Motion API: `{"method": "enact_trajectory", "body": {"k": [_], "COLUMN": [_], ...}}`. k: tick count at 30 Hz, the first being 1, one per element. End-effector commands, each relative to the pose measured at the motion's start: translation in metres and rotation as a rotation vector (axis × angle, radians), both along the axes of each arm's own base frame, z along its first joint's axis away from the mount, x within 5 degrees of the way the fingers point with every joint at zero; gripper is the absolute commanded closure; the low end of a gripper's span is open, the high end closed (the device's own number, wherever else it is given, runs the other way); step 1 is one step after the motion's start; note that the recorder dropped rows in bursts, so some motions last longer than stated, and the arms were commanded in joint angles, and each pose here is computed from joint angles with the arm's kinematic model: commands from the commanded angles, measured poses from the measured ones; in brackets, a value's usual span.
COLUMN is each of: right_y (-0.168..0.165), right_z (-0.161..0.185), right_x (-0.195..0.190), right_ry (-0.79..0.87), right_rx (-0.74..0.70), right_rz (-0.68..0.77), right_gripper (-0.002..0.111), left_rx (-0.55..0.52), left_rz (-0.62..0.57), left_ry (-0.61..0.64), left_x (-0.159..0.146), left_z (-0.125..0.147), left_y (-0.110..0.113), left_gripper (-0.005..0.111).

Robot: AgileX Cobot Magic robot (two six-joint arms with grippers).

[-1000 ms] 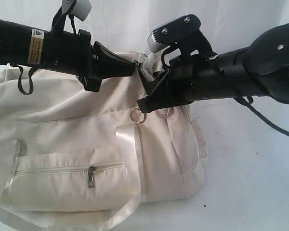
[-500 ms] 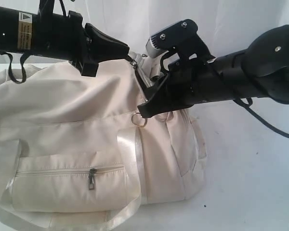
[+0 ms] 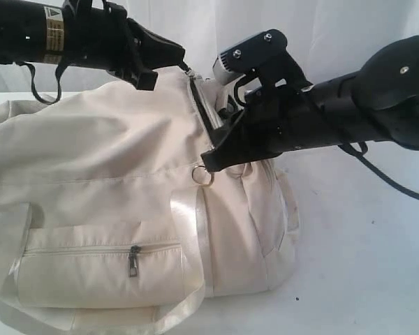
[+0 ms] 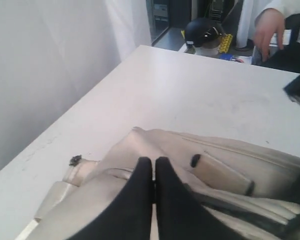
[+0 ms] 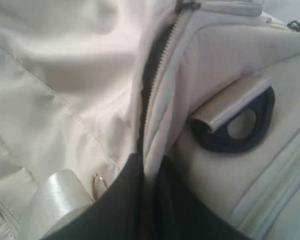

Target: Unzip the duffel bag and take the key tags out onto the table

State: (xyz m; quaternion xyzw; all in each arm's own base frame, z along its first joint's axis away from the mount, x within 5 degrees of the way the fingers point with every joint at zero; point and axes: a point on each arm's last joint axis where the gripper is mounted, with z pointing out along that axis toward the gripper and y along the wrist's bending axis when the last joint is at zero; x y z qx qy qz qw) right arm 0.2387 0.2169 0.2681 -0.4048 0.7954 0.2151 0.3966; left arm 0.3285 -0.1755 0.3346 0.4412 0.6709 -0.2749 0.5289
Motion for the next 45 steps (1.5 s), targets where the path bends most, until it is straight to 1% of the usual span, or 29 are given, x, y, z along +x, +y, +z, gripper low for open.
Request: {"method": "enact_trajectory", "body": {"k": [1, 9, 14, 18, 20, 22, 24, 27, 29, 32, 35, 37, 38, 40, 41, 42, 45], "right_y": [0.000, -0.001, -0.004, -0.008, -0.010, -0.012, -0.012, -0.012, -0.012, -0.012, -0.012, -0.012, -0.012, -0.012, -0.012, -0.013, -0.017], "right_z": [-0.010, -0.006, 0.005, 0.016, 0.023, 0.027, 0.029, 0.027, 0.027, 0.027, 0.027, 0.027, 0.027, 0.028, 0.028, 0.031, 0.042], "right_x": [-0.007, -0.011, -0.015, -0.017, -0.016, -0.015, -0.014, -0.013, -0.013, -0.013, -0.013, -0.013, -0.013, -0.014, -0.014, -0.014, -0.013], "right_ry": [0.070, 0.077, 0.048, 0.002, -0.040, -0.071, -0.085, -0.078, -0.077, -0.077, -0.077, -0.077, -0.077, -0.079, -0.082, -0.098, -0.159], "right_rx": [-0.048, -0.044, -0.023, 0.001, 0.019, 0.032, 0.038, 0.035, 0.035, 0.035, 0.035, 0.035, 0.035, 0.036, 0.038, 0.046, 0.074], "right_rz": [0.076, 0.094, 0.094, 0.075, 0.049, 0.026, 0.012, 0.012, 0.013, 0.014, 0.014, 0.014, 0.014, 0.013, 0.012, 0.003, -0.037], "right_gripper": [0.102, 0.102, 0.102, 0.102, 0.102, 0.102, 0.102, 0.102, 0.102, 0.101, 0.101, 0.101, 0.101, 0.100, 0.098, 0.089, 0.065], "left_rx": [-0.023, -0.016, -0.034, -0.033, 0.003, -0.021, -0.043, -0.090, -0.108, -0.140, -0.185, -0.206, -0.210, -0.226, -0.230, -0.223, -0.189], "left_rz": [0.194, 0.316, 0.330, 0.384, 0.428, 0.458, 0.450, 0.455, 0.424, 0.272, 0.092, 0.009, -0.020, -0.013, -0.008, -0.011, -0.030], "left_ry": [-0.051, -0.039, -0.042, -0.041, -0.053, -0.023, 0.007, 0.066, 0.089, 0.136, 0.205, 0.249, 0.263, 0.324, 0.358, 0.410, 0.452], "left_x": [0.031, 0.084, 0.110, 0.126, 0.131, 0.135, 0.137, 0.142, 0.143, 0.136, 0.123, 0.116, 0.115, 0.114, 0.112, 0.107, 0.097], "left_z": [0.007, -0.022, -0.029, -0.034, -0.038, -0.039, -0.040, -0.041, -0.041, -0.040, -0.038, -0.039, -0.041, -0.048, -0.054, -0.069, -0.094], "left_y": [0.008, 0.000, -0.007, -0.008, -0.003, 0.005, 0.014, 0.035, 0.046, 0.056, 0.055, 0.052, 0.051, 0.048, 0.047, 0.043, 0.038], "left_gripper": [0.107, 0.107, 0.107, 0.107, 0.107, 0.107, 0.107, 0.107, 0.107, 0.107, 0.107, 0.107, 0.107, 0.107, 0.107, 0.107, 0.106]}}
